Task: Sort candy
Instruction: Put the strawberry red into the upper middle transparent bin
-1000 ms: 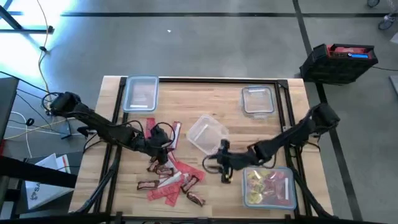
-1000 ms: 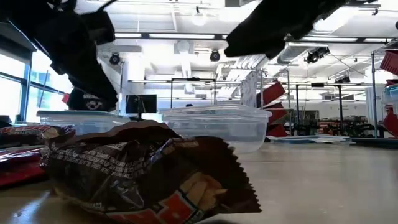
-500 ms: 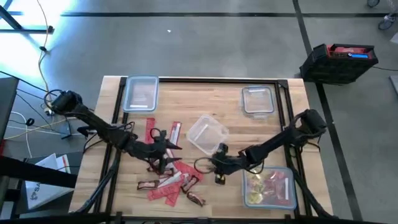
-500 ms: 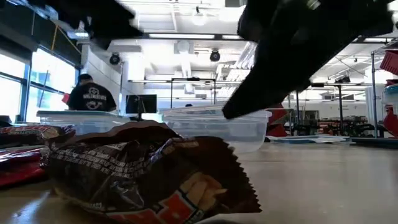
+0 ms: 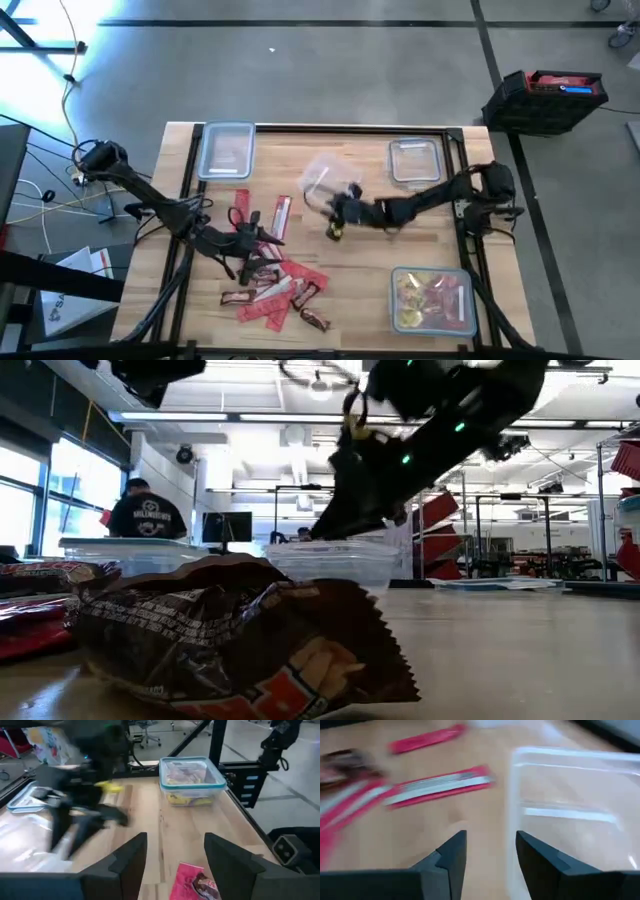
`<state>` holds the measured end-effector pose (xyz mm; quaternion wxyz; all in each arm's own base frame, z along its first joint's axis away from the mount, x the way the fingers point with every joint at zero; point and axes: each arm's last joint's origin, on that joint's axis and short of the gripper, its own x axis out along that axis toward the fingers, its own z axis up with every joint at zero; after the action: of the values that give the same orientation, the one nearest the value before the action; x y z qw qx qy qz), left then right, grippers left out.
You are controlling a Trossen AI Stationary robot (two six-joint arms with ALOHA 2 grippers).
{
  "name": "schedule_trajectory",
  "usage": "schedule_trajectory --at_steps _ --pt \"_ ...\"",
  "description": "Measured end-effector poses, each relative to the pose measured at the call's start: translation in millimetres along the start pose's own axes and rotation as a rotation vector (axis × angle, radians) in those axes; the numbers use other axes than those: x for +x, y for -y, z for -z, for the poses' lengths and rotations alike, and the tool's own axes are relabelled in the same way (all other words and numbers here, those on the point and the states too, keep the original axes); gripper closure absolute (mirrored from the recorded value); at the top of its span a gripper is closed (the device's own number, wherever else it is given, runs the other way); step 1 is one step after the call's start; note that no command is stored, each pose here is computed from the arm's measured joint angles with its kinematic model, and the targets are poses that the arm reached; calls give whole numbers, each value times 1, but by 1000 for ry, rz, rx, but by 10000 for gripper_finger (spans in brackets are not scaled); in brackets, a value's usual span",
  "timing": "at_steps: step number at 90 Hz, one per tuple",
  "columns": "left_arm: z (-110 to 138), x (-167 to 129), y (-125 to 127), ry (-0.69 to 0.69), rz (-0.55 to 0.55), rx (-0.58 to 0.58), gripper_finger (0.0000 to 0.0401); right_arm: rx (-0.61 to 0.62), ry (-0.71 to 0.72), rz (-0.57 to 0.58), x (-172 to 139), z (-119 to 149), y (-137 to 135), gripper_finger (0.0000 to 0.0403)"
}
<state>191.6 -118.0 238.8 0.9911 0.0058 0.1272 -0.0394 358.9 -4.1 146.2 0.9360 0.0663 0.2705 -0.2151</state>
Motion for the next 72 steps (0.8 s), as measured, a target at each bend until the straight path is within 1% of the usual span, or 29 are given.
schedule_trajectory --at_steps 4,8,14,22,33,50,55,62,72 --pt "-1 -5 1 -1 3 0 218 7 13 -24 3 -4 7 261" --pt "-2 -10 1 -4 1 5 218 9 34 -67 4 -8 8 261" --pt "-3 -16 2 -1 -13 11 218 -10 86 -135 3 -14 4 260" --pt "-4 -21 3 10 -42 16 218 -10 156 -183 -1 -19 -5 254" --pt "-3 -23 4 14 -63 21 218 -21 226 -209 -8 -22 -19 231" --pt "1 -27 11 -7 -28 -48 218 -40 282 -245 -18 -22 -38 179" --pt "2 -29 14 -15 -15 -49 218 -42 291 -260 -20 -21 -42 168" --pt "4 -31 17 -25 -1 -42 218 -62 313 -295 -21 -20 -49 158" --pt "4 -32 18 -27 8 -37 218 -85 298 -329 -12 -18 -63 155"
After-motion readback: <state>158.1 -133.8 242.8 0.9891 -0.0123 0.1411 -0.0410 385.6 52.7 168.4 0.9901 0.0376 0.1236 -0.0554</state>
